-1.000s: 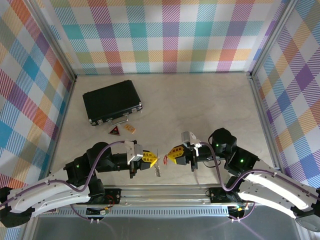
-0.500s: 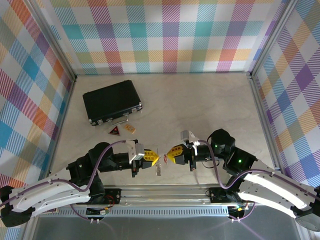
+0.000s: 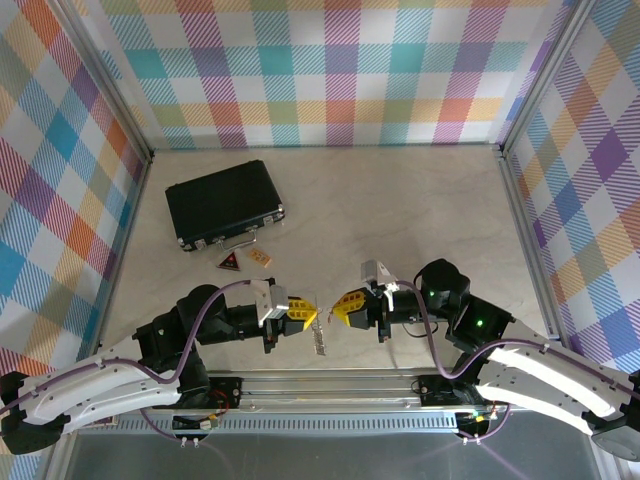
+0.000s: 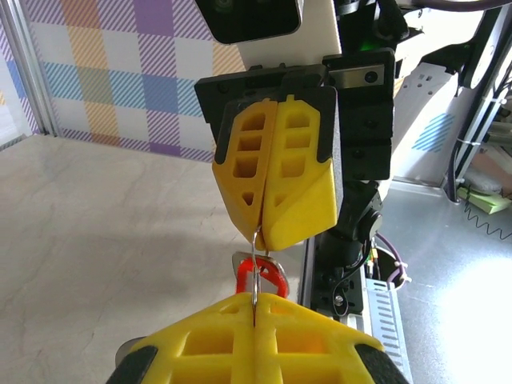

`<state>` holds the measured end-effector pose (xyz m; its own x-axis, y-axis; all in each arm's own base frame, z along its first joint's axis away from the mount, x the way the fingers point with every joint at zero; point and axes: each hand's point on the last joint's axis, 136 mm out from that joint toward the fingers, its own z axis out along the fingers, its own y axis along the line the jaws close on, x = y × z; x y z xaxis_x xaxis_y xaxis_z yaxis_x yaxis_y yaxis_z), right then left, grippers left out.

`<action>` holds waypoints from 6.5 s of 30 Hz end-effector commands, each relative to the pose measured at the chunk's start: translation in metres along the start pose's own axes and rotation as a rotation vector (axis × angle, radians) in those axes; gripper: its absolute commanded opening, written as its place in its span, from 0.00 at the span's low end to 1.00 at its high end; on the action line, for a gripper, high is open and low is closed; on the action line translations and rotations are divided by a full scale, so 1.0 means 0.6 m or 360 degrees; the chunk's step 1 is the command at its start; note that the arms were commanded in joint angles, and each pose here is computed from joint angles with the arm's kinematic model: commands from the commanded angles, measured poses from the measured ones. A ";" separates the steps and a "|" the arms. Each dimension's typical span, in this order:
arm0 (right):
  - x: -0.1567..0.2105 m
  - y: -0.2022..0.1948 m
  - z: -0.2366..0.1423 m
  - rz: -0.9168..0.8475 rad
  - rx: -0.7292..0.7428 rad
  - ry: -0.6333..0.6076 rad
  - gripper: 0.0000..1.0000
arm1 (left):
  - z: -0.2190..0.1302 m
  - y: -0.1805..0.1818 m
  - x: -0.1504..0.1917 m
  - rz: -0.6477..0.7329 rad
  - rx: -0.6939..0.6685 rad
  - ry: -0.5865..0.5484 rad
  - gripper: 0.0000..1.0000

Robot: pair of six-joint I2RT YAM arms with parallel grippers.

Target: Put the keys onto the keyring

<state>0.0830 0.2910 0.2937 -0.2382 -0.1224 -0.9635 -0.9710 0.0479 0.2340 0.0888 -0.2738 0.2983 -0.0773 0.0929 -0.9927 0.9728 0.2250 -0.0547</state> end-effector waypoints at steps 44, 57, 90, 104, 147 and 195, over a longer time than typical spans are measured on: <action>-0.006 0.000 0.010 -0.0089 0.0036 -0.0054 0.00 | 0.008 0.002 -0.017 0.0004 -0.0006 -0.0072 0.00; -0.004 0.002 0.002 -0.0132 0.0043 -0.0083 0.00 | 0.016 0.002 -0.015 -0.0001 0.0000 -0.0059 0.00; 0.004 -0.008 0.002 -0.0138 0.0097 -0.0059 0.00 | 0.014 0.001 -0.020 0.0001 0.0003 -0.0067 0.00; 0.003 -0.007 0.007 -0.0148 0.0076 -0.0065 0.00 | 0.014 0.004 -0.015 0.0000 -0.0010 -0.0055 0.00; 0.012 -0.001 -0.003 -0.0186 0.0060 -0.0111 0.00 | 0.020 0.005 -0.012 -0.0009 -0.0006 -0.0040 0.00; 0.022 -0.011 -0.006 -0.0245 0.0115 -0.0107 0.00 | 0.022 0.003 -0.014 -0.0011 0.0004 -0.0039 0.00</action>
<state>0.0894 0.2848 0.2762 -0.1059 -0.0885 -0.9904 -0.9875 0.1264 0.0943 0.0963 -0.2866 0.2813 -0.1012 0.1419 -0.9847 0.9697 0.2354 -0.0657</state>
